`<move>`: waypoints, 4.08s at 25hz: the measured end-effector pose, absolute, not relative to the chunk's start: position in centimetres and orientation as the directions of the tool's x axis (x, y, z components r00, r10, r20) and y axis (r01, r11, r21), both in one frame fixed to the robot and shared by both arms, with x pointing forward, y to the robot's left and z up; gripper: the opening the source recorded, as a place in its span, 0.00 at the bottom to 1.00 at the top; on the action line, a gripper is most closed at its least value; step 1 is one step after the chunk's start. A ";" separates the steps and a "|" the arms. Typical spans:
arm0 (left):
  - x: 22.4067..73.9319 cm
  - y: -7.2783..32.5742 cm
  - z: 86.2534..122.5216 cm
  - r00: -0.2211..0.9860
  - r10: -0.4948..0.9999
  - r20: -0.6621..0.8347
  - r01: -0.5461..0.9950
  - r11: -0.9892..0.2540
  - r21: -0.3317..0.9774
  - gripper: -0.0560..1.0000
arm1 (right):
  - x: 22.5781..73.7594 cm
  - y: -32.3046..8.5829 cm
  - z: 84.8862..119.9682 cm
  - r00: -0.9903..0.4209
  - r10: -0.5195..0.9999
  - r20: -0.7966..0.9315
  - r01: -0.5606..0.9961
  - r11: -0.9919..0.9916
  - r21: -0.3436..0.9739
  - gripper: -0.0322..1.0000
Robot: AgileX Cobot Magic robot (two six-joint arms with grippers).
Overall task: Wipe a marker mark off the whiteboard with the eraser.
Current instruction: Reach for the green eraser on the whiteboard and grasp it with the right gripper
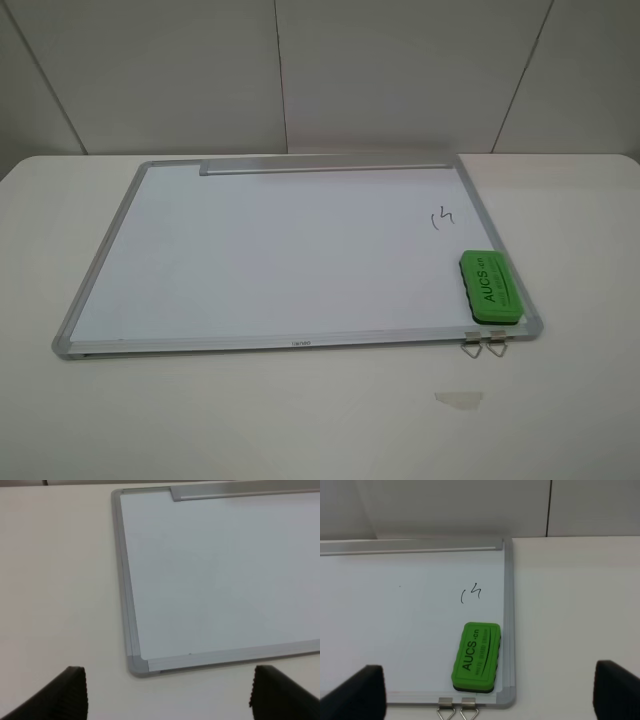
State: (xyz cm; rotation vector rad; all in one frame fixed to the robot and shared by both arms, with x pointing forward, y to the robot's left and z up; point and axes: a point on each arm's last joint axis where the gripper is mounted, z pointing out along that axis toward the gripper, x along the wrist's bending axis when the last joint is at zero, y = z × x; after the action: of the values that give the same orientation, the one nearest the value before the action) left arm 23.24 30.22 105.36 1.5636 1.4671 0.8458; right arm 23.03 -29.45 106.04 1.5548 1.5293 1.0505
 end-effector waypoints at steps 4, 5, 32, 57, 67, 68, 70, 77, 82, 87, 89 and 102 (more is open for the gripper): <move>23.2 30.2 105.4 0.099 0.994 -0.057 0.449 0.007 0.894 0.70 | 23.0 -29.5 106.0 -0.029 0.997 0.071 0.424 -0.052 0.904 0.83; 23.2 30.2 105.4 0.099 0.994 -0.057 0.449 0.007 0.894 0.70 | 23.0 -29.5 106.0 -0.029 0.997 0.071 0.424 -0.052 0.904 0.83; 23.2 30.2 105.4 0.099 0.994 -0.057 0.449 0.007 0.894 0.70 | 32.9 -28.1 108.7 -0.015 0.973 0.229 0.772 -0.135 0.621 0.83; 23.2 30.2 105.4 0.099 0.994 -0.057 0.449 0.007 0.894 0.70 | 51.7 -26.6 96.2 -0.010 0.987 0.160 1.000 0.008 0.013 0.83; 23.2 30.2 105.4 0.099 0.994 -0.057 0.449 0.007 0.894 0.70 | 53.4 -23.9 92.9 -0.092 0.994 0.057 0.993 0.087 0.080 0.83; 23.2 30.2 105.4 0.099 0.994 -0.057 0.449 0.007 0.894 0.70 | 53.6 -23.9 92.4 -0.093 0.994 0.052 0.993 0.089 0.079 0.83; 23.2 30.2 105.4 0.099 0.994 -0.057 0.449 0.007 0.894 0.70 | 53.8 -23.9 91.5 -0.087 0.995 0.042 0.994 0.084 0.063 0.83; 23.2 30.2 105.4 0.099 0.994 -0.057 0.449 0.007 0.894 0.70 | 54.8 -24.0 89.9 -0.025 1.000 0.013 0.999 0.024 0.037 0.83; 23.2 30.2 105.4 0.099 0.994 -0.057 0.449 0.007 0.894 0.70 | 55.0 -23.8 88.9 0.005 1.000 0.027 1.000 -0.006 0.008 0.83; 23.2 30.2 105.4 0.099 0.994 -0.057 0.449 0.007 0.894 0.70 | 55.0 -23.8 88.1 0.007 1.000 0.020 1.000 -0.006 -0.025 0.83; 23.2 30.2 105.4 0.099 0.994 -0.057 0.449 0.007 0.894 0.70 | 55.0 -23.8 88.1 0.004 1.000 0.017 1.000 -0.004 -0.028 0.83; 23.2 30.2 105.4 0.099 0.994 -0.057 0.449 0.007 0.894 0.70 | 54.5 -24.0 88.1 -0.012 1.000 -0.006 0.997 0.011 -0.081 0.62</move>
State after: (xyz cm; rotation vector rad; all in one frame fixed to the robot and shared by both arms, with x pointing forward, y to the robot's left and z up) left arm 23.24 30.22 105.36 1.5636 1.4671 0.8458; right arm 54.50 -24.03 88.11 2.2445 2.2707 -0.0991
